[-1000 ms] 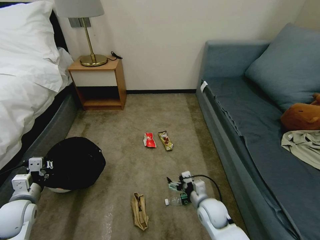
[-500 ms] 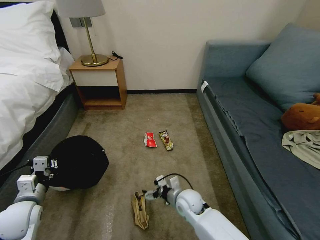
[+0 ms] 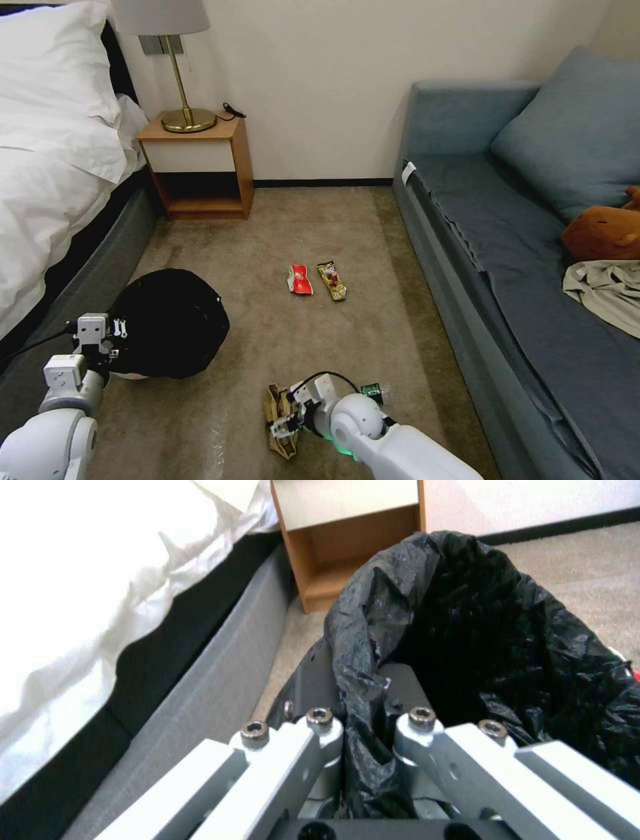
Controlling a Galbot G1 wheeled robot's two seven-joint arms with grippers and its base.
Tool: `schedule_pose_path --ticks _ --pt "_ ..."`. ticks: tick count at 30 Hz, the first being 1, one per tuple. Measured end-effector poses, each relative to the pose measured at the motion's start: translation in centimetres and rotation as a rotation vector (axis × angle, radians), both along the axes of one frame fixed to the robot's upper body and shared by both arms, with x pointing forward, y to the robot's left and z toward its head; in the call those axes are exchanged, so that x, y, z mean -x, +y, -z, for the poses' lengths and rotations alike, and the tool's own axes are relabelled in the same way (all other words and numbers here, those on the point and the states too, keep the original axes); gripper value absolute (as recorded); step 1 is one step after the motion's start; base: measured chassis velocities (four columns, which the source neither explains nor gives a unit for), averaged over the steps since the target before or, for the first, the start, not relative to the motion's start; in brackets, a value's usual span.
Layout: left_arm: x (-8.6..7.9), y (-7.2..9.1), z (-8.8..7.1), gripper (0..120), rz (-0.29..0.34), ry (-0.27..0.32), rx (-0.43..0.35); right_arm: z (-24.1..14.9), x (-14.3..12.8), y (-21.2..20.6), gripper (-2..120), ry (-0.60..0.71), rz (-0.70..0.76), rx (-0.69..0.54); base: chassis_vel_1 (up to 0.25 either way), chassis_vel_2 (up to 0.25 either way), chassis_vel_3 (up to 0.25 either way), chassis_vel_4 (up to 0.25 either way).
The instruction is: Pick up the trash bin, then pick up the garbage on the floor and place it into the trash bin.
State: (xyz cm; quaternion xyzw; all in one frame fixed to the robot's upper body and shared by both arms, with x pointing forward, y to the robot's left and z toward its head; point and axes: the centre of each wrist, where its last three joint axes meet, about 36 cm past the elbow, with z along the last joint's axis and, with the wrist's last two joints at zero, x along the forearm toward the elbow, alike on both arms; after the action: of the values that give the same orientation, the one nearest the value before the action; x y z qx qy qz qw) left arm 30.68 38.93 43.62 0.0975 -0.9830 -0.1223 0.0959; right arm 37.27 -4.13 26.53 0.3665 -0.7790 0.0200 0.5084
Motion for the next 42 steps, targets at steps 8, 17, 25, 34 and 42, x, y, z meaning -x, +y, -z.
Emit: schedule_pose_path --ticks 8,17,25,34,42 --pt "-0.1 -0.5 -0.3 4 0.006 -0.017 0.008 0.8 -0.2 0.8 100 -0.009 -0.015 0.016 0.000 0.000 0.000 0.000" --pt "0.0 -0.7 -0.2 4 0.004 -0.019 0.011 2.2 0.4 1.5 100 -0.038 -0.052 0.055 0.000 0.000 0.000 0.000" --pt "0.4 -0.5 0.0 4 -0.007 -0.019 0.010 2.8 0.1 1.2 95 -0.046 -0.060 0.077 0.000 0.000 0.000 0.000" --pt "0.5 -0.8 0.5 4 -0.015 -0.015 0.025 3.3 0.1 1.5 64 -0.038 -0.074 0.071 0.000 0.000 0.000 0.000" --pt "0.6 -1.8 0.9 4 -0.019 -0.019 0.048 3.2 -0.1 1.5 34 -0.050 -0.079 0.055 0.000 0.000 0.000 0.000"
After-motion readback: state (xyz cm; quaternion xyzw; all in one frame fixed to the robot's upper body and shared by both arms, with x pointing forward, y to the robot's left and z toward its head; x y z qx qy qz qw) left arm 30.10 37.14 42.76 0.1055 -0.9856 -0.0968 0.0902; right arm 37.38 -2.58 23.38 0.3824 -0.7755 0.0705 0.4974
